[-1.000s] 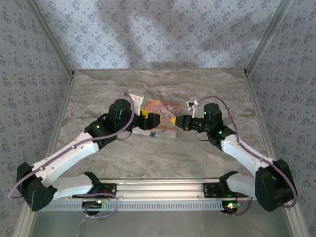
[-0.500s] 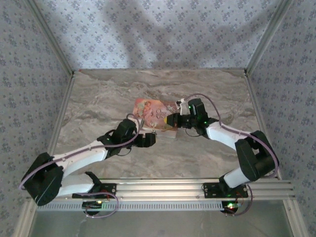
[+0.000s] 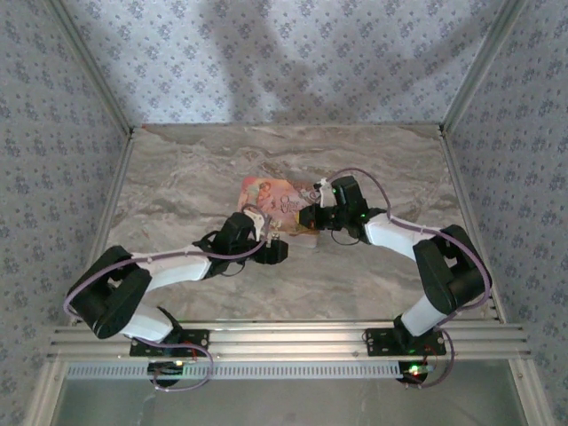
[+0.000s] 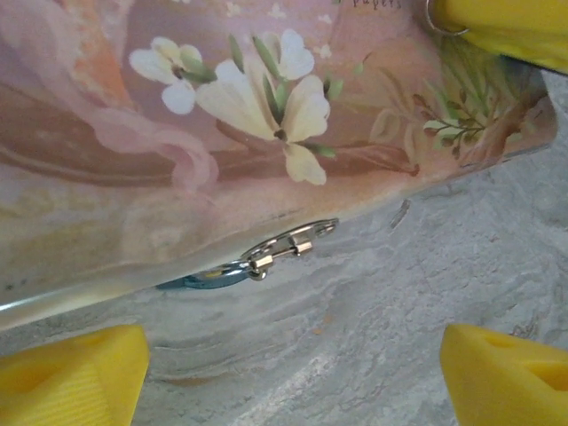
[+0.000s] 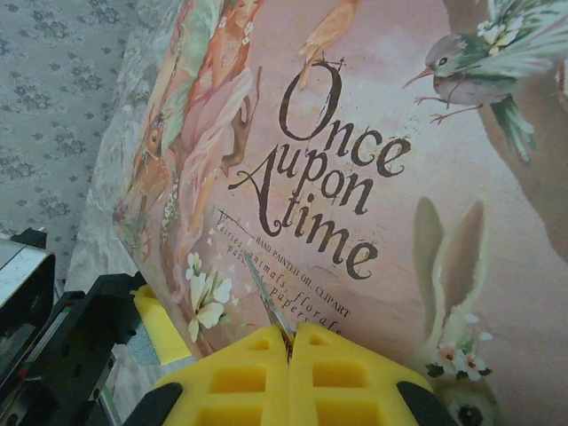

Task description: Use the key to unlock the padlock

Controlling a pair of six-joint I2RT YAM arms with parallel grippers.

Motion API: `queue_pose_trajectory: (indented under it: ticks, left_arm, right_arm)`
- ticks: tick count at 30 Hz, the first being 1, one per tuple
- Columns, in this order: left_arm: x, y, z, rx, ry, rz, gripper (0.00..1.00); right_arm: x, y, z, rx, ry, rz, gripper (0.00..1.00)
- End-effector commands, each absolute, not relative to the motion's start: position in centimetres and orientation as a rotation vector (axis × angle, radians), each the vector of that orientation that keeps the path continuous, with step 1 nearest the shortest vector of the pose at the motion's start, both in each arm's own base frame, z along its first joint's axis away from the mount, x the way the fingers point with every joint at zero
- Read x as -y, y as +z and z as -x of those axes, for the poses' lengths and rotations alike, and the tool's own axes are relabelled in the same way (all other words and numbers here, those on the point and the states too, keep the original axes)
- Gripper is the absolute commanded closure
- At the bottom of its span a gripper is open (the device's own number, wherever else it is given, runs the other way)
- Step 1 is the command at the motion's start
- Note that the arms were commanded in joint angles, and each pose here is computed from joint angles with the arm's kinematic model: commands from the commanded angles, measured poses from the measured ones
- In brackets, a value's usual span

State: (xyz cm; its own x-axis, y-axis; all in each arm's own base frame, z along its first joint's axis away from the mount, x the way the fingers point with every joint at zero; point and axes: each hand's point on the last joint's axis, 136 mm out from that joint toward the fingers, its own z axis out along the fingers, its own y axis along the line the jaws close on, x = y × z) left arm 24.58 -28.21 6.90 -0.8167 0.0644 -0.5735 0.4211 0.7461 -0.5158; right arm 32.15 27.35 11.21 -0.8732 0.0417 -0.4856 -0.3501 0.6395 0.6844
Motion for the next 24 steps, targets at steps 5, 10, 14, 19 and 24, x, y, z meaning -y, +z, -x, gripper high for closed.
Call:
queue_pose_trajectory:
  ticks: [5,10,14,19,24]
  left_arm:
    - [28.7,7.0,-26.2,-2.340,-0.828,-0.423,0.15]
    - [28.9,6.6,-26.6,-2.321,-0.812,-0.436,0.20]
    - [29.1,6.8,-27.0,-2.290,-0.799,-0.449,0.23]
    - [29.5,6.5,-27.5,-2.285,-0.785,-0.452,0.27]
    - [30.2,6.4,-27.6,-2.281,-0.803,-0.456,0.34]
  right_arm:
    - [-26.8,8.7,-31.4,-2.496,1.042,0.255,1.00]
    - [-27.0,8.6,-31.2,-2.498,1.043,0.263,1.00]
    - [-27.0,8.7,-31.3,-2.497,1.041,0.263,1.00]
    - [-27.1,8.8,-31.2,-2.494,1.045,0.267,1.00]
    - [-27.0,8.7,-31.2,-2.497,1.044,0.264,1.00]
